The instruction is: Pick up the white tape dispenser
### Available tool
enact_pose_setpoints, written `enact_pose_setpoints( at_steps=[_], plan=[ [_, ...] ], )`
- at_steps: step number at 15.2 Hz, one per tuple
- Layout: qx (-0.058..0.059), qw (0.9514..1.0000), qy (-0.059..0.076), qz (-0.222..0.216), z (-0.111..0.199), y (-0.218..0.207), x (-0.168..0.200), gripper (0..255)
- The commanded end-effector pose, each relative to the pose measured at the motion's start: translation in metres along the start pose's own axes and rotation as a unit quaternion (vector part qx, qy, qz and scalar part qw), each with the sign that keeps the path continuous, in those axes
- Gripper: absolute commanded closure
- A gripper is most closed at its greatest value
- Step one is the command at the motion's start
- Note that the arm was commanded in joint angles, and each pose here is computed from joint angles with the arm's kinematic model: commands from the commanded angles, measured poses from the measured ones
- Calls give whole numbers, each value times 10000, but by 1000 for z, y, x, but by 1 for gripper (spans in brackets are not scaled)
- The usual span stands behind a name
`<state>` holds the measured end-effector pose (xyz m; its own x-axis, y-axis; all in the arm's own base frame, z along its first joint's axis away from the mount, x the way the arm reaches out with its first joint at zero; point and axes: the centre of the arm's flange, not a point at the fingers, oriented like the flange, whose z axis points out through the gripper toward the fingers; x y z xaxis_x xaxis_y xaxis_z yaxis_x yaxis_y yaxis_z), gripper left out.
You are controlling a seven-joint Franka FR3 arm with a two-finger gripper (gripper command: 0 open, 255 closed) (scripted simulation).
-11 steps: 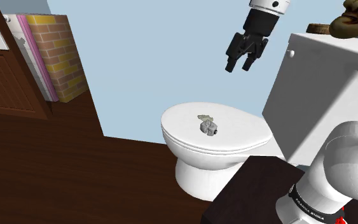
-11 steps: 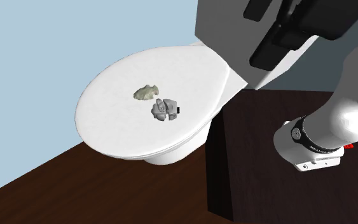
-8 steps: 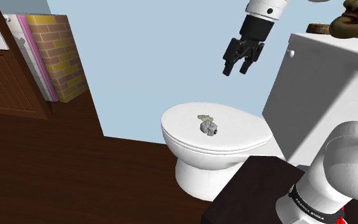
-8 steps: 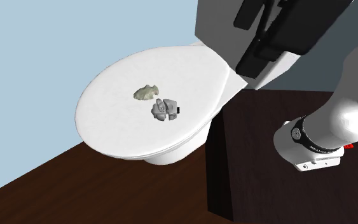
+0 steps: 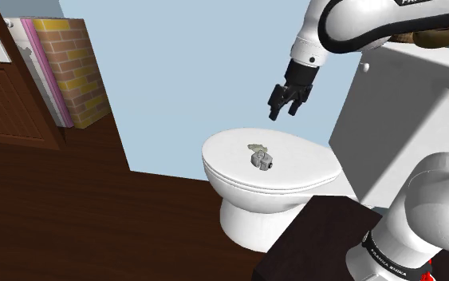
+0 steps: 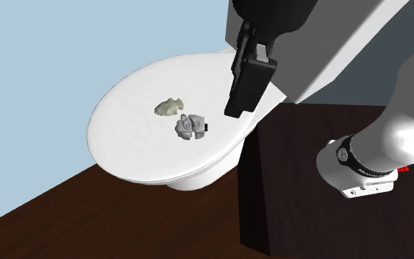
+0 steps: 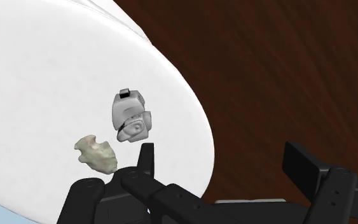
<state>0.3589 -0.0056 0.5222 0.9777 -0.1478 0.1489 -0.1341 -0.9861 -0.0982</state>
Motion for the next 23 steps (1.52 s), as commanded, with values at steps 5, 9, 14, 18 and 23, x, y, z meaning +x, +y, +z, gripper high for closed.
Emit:
enact_pose_setpoints(
  at_steps=[5, 9, 14, 18, 23],
  plan=[
    [-117, 9999, -53, -25, 72, 23, 25, 0],
    [-194, 9998, -94, -39, 120, 39, 39, 0],
    [-291, 9995, -145, -56, 180, 60, 57, 0],
    [-368, 9991, -186, -70, 227, 78, 70, 0],
    [-373, 9991, -189, -71, 251, 81, 68, 0]
  ],
)
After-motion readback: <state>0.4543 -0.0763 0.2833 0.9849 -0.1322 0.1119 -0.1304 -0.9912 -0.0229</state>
